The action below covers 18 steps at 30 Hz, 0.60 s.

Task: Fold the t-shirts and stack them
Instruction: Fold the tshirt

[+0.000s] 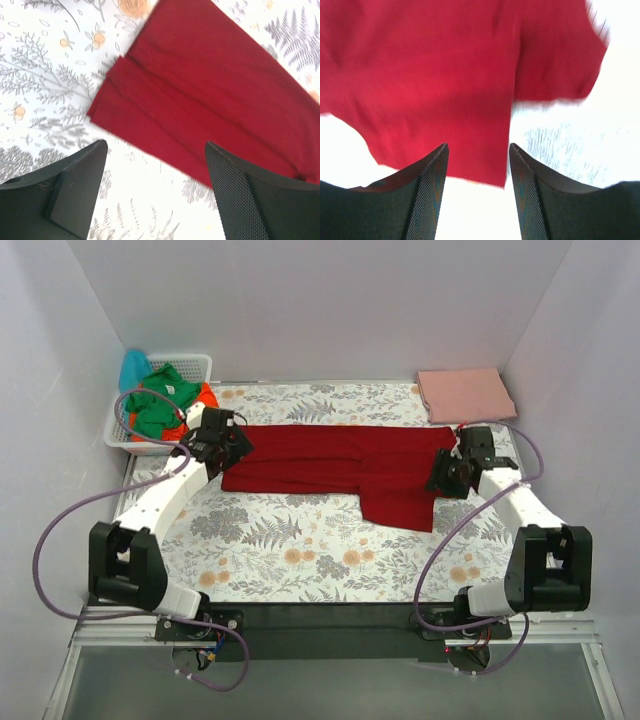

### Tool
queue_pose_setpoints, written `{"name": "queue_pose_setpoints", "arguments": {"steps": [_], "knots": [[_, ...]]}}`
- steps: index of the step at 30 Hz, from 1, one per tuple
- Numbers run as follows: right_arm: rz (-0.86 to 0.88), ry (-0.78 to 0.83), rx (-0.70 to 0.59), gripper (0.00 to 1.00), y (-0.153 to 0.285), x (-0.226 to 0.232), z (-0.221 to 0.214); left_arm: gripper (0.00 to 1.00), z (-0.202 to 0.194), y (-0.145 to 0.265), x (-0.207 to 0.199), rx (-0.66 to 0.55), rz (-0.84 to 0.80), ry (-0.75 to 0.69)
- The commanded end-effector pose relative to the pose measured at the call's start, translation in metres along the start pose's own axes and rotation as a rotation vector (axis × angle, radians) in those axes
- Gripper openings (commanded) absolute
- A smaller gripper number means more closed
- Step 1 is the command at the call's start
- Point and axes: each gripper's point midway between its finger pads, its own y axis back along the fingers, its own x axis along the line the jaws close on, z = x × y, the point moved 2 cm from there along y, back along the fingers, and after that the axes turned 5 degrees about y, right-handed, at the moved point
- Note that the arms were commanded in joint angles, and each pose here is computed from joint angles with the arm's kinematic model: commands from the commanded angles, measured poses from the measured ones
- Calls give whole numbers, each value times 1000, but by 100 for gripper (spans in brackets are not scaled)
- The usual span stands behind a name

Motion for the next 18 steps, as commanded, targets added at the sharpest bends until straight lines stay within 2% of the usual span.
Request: {"name": "queue_pose_setpoints", "arguments": {"steps": [1,3,4,5,10,18], "knots": [[-31,0,89,59,-2,-7,-46,79,-18,18,17,25,-25,-68],[-31,5,119,59,-1,-7,-67,79,-31,25,29,36,-45,-108],[-29,7,129,59,-1,-7,-73,86,-35,27,34,37,-51,-111],[-30,9,148,59,-2,-6,-83,87,-44,29,42,45,-61,-126],[-59,18,178,57,-10,-6,-100,87,-60,29,63,40,-57,-141],[-93,19,191,52,-26,-4,-105,87,-52,20,62,10,-20,-160]]}}
